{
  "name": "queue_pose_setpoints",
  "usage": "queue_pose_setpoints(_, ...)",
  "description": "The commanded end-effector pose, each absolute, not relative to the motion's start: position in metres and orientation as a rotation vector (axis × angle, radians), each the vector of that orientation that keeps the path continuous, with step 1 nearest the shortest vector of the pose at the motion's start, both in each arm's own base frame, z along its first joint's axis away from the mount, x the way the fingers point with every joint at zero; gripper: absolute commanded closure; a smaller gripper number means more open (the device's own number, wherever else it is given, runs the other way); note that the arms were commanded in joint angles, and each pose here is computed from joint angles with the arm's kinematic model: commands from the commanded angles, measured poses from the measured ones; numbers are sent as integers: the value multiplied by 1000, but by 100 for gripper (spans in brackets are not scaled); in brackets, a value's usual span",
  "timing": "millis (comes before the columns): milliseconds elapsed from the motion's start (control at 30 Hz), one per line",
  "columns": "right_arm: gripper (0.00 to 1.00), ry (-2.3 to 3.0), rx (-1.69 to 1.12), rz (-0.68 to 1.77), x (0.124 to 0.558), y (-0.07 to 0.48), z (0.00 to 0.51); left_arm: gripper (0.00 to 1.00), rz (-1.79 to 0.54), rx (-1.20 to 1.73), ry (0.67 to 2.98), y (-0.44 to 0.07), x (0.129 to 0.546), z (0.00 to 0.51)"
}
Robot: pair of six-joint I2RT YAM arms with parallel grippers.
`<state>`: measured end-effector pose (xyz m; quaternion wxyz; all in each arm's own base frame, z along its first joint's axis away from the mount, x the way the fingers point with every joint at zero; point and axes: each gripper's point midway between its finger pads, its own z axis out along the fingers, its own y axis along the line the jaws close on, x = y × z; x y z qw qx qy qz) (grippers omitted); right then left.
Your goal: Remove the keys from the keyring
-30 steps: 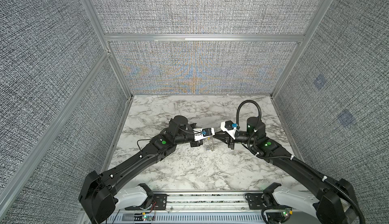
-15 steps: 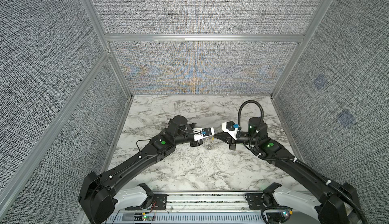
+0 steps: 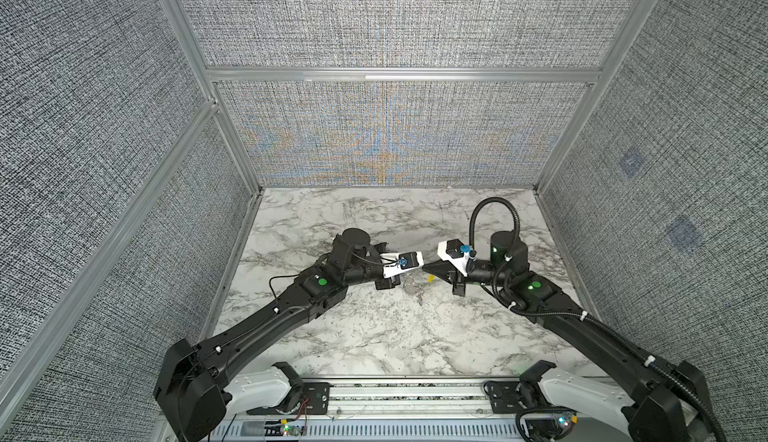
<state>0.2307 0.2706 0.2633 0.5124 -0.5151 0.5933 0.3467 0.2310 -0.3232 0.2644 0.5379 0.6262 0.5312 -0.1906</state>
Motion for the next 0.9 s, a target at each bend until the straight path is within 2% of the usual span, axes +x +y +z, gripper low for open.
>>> queue_pose_setpoints(0,97,1421,-1245,817,232,270,265,100,-458,1483,1258,-324,231,269)
queue_pose_setpoints(133,86,1433,-1250,790,234,269,262,100,-464,1485,1253,-324,230,270)
queue_pose_setpoints(267,80,1421,-1256,771,235,269,264,100,-472,1489,1251,-325,229,270)
queue_pose_setpoints(867,67,1437,-1234,790,235,275,275,100,-434,1471,1285,-323,237,270)
